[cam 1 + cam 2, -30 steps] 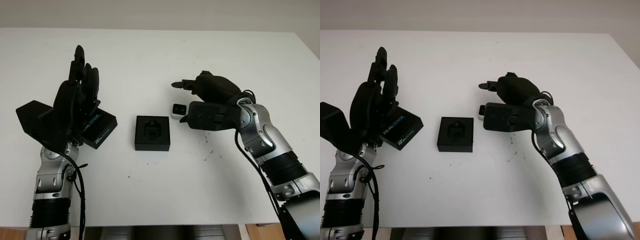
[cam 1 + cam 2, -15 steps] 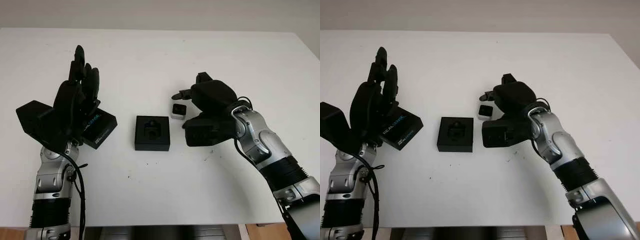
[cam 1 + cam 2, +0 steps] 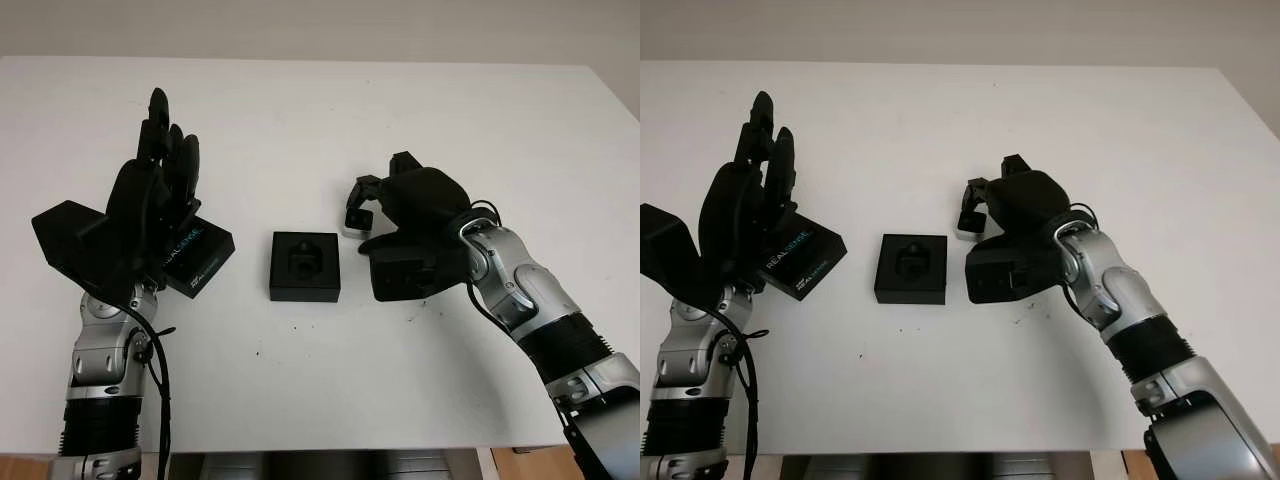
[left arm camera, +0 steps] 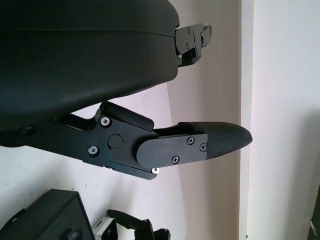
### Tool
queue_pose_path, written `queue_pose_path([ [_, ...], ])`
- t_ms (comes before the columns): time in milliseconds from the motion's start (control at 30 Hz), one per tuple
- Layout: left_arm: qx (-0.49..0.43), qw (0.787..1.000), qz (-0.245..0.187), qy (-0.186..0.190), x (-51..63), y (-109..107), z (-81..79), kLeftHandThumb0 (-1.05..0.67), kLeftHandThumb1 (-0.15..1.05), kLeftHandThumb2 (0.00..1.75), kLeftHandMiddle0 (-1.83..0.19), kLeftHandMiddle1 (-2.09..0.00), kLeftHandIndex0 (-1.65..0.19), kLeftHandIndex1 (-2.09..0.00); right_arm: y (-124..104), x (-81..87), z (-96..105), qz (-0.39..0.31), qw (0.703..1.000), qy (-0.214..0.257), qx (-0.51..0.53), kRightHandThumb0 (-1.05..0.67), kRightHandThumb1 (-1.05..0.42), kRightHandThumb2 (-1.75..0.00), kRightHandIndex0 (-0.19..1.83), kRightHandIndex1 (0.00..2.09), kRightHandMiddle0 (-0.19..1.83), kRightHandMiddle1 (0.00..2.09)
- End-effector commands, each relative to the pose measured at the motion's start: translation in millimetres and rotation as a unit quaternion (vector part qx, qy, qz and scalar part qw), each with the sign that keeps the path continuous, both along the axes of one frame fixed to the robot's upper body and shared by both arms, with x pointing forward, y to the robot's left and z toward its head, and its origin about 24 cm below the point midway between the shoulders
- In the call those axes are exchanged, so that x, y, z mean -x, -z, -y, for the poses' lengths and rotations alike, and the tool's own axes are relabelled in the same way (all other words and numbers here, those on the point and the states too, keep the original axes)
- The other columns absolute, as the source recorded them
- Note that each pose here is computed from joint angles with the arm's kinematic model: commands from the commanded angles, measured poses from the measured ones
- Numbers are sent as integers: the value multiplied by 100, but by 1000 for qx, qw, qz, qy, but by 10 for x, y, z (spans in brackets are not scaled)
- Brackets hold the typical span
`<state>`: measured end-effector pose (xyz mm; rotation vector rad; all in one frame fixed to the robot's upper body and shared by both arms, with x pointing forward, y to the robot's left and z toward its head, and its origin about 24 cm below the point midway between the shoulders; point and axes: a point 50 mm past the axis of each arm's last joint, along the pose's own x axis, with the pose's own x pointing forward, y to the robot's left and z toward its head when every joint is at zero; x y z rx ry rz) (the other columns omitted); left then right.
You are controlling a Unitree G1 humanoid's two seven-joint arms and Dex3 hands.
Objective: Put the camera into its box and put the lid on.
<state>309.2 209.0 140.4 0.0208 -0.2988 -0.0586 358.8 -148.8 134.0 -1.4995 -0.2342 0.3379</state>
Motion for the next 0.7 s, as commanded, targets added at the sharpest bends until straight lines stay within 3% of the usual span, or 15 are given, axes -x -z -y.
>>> queue_pose_path([
  [0, -5, 1000, 8, 0, 4, -34, 0, -70, 105, 48, 19, 0, 19, 0, 62, -5, 11, -16, 1000, 5, -12, -61, -87, -5, -19, 209, 22, 90],
  [467, -4, 1000, 7, -3, 6, -32, 2, -71, 105, 45, 19, 0, 19, 0, 113, 1, 24, 13, 1000, 1, -23, -49, -96, -6, -4, 209, 34, 114],
  [667, -6, 1000, 7, -1, 7, -31, -3, -71, 105, 45, 19, 0, 19, 0, 158, 2, 42, 43, 999, -6, -26, -40, -100, -6, 16, 209, 38, 144],
])
